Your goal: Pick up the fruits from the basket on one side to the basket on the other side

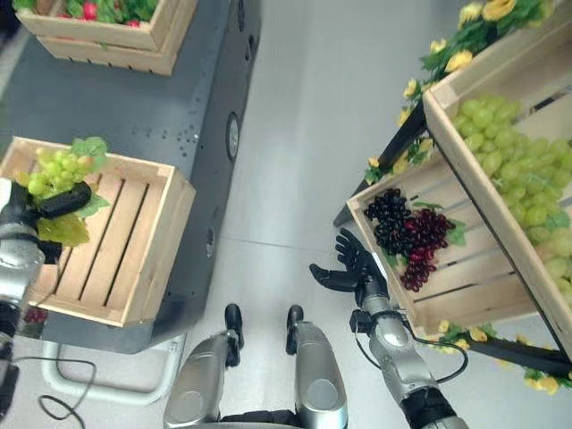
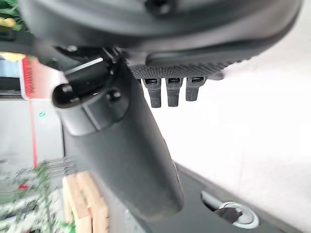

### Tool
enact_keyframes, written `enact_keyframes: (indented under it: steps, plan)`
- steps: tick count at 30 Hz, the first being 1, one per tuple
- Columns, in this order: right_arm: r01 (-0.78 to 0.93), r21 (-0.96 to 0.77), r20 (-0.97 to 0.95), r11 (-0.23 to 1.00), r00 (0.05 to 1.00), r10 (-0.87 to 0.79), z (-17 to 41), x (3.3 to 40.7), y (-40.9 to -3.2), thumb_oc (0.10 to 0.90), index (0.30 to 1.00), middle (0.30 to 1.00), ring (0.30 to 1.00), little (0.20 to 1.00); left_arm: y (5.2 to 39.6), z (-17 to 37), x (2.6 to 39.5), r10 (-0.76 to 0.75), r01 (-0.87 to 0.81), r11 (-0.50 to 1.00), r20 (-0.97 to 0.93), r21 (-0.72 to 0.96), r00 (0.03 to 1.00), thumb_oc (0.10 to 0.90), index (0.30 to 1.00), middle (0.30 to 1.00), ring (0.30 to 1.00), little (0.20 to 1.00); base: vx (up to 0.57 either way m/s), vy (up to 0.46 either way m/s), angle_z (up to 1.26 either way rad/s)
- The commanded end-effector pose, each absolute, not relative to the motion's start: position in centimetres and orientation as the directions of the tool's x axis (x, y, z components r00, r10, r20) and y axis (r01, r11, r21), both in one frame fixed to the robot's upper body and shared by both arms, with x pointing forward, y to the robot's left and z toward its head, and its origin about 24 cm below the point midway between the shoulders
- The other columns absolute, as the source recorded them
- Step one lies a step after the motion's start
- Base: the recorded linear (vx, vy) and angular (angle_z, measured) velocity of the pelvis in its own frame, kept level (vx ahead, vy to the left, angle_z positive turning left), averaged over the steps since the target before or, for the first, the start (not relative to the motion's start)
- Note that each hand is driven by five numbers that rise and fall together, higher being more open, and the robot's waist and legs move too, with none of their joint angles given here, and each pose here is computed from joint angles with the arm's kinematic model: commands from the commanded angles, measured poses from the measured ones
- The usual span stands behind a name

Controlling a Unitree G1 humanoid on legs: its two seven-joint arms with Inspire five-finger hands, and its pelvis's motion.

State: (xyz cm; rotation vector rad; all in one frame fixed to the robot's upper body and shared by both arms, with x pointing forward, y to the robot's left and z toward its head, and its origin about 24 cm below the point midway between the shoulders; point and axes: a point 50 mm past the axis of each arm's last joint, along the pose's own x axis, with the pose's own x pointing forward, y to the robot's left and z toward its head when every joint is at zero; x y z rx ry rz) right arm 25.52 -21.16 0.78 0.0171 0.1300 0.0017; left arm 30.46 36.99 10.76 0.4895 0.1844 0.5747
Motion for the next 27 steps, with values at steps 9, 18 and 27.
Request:
enact_keyframes:
  steps: [9, 18, 27]
  plan:
    - [-0.053, -0.021, 0.164, 0.998, 0.985, 0.055, 6.7, 27.1, -21.6, 0.8, 0.9, 0.9, 0.9, 0.9, 35.0, 13.2, 31.2, 0.399, -0.403, 0.915, 0.146, -0.005, 0.905, 0.4, 0.3, 0.3, 0.3, 0.3, 0.05, -0.084, 0.01]
    - [-0.288, 0.093, 0.123, 0.953, 0.953, 0.276, 6.7, 28.0, -18.0, 0.8, 0.9, 0.9, 0.9, 0.9, 32.2, 15.4, 32.5, 0.183, -0.157, 0.981, 0.274, -0.115, 0.944, 0.4, 0.3, 0.3, 0.3, 0.3, 0.02, -0.08, 0.01]
    - [-0.476, 0.119, 0.162, 0.871, 0.875, 0.456, 10.5, 30.2, -14.3, 0.8, 0.9, 0.9, 0.9, 0.9, 27.3, 20.6, 34.5, -0.036, 0.12, 0.98, 0.451, -0.16, 0.892, 0.4, 0.3, 0.3, 0.3, 0.3, -0.03, -0.052, 0.08]
